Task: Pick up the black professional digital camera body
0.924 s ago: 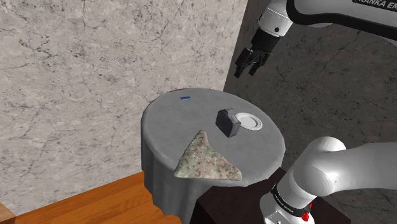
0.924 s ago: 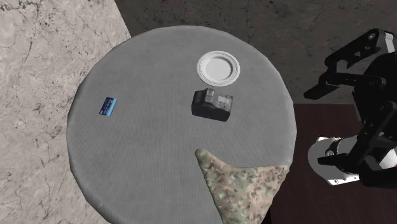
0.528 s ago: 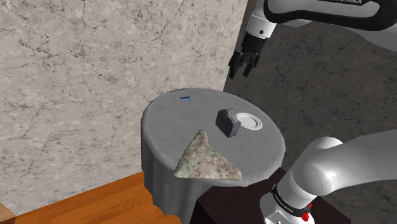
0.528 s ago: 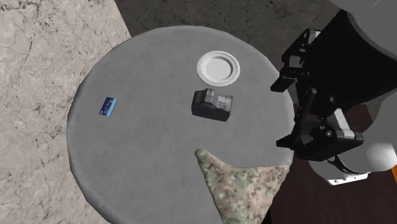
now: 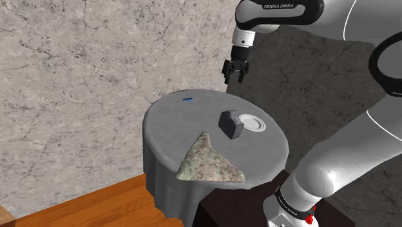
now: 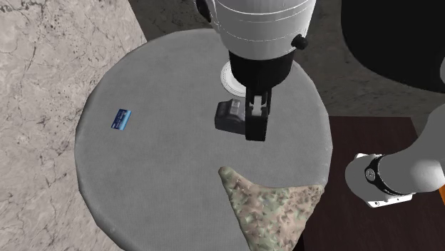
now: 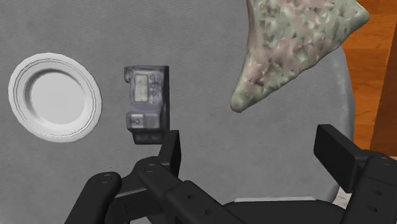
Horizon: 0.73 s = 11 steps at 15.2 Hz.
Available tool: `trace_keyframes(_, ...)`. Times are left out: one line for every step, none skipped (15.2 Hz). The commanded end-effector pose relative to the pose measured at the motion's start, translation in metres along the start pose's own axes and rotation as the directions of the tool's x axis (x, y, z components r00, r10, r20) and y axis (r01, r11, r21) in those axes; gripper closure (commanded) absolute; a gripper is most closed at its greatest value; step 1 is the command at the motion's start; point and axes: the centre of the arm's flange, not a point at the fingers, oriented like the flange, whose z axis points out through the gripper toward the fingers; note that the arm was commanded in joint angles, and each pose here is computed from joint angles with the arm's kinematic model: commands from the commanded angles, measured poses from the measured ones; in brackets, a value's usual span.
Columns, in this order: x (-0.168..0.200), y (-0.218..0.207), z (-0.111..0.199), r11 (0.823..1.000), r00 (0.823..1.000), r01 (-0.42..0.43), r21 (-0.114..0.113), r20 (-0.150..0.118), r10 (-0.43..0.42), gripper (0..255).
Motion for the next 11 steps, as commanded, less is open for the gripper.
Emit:
trace_keyframes(0.03,0.011,0.014,1.0,0.998,-0.014,0.003,0.062,0.014,0)
trace_keyframes(0.043,0.018,0.023,1.0,0.996,-0.021,0.004,0.092,0.021,0)
trace_keyframes(0.055,0.025,0.031,1.0,0.992,-0.028,0.005,0.122,0.028,0)
trace_keyframes(0.068,0.032,0.04,0.999,0.988,-0.036,0.005,0.151,0.034,0)
trace_keyframes(0.08,0.039,0.05,0.999,0.983,-0.043,0.006,0.181,0.041,0)
trace_keyframes(0.091,0.046,0.06,0.999,0.976,-0.05,0.006,0.21,0.048,0)
trace_keyframes(0.103,0.053,0.07,0.998,0.969,-0.057,0.006,0.24,0.054,0)
trace_keyframes(0.114,0.06,0.08,0.998,0.961,-0.064,0.006,0.269,0.06,0)
trace_keyframes(0.124,0.068,0.091,0.997,0.952,-0.071,0.005,0.298,0.067,0)
trace_keyframes(0.135,0.075,0.102,0.997,0.943,-0.079,0.005,0.326,0.073,0)
trace_keyframes(0.144,0.082,0.114,0.996,0.932,-0.086,0.004,0.354,0.079,0)
